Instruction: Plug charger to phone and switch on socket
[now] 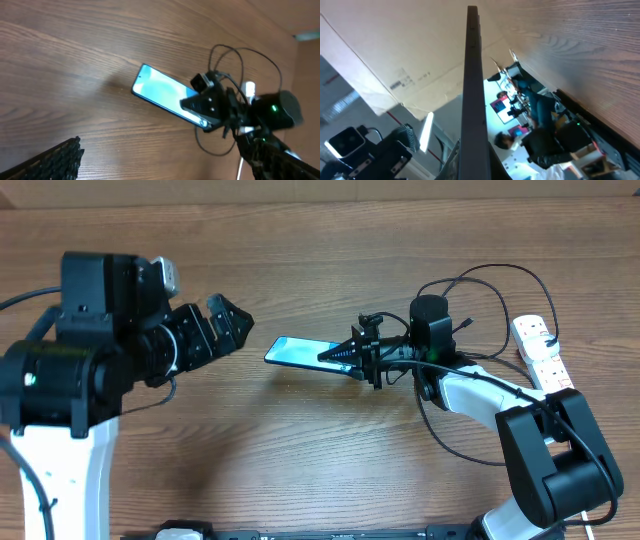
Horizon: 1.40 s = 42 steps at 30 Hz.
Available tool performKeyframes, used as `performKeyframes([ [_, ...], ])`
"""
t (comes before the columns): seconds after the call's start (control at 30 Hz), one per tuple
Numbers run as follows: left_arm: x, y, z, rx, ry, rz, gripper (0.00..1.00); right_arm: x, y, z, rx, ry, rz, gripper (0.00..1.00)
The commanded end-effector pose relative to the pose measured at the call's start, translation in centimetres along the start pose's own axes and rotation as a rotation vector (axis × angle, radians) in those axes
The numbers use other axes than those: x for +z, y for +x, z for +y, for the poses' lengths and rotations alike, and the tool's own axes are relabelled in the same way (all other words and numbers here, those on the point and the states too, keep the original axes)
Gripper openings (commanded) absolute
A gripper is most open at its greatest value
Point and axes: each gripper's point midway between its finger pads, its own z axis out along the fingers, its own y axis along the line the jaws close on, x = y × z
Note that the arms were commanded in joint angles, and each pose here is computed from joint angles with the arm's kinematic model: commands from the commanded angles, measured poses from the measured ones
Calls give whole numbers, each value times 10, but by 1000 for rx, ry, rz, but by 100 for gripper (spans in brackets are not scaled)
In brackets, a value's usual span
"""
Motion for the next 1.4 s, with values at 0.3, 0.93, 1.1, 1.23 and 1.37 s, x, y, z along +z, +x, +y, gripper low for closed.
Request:
performKeyframes([
  [0.3,48,-23,24,-197,-162,43,100,-2,-11,-15,333,35,-81,4],
  [0.93,111,11,3,-219,-207,280,100,-2,-11,-15,362,35,-78,4],
  [1.1,116,21,-3,-266,-267,249,100,-2,-15,-14,353,26,-106,4],
  [1.23,114,26,-2,-341,-290,256,100,-3,-24,-5,301,-6,-154,4],
  [1.37,108,30,9,-384,-329,274,100,-3,-21,19,152,-65,-138,4],
])
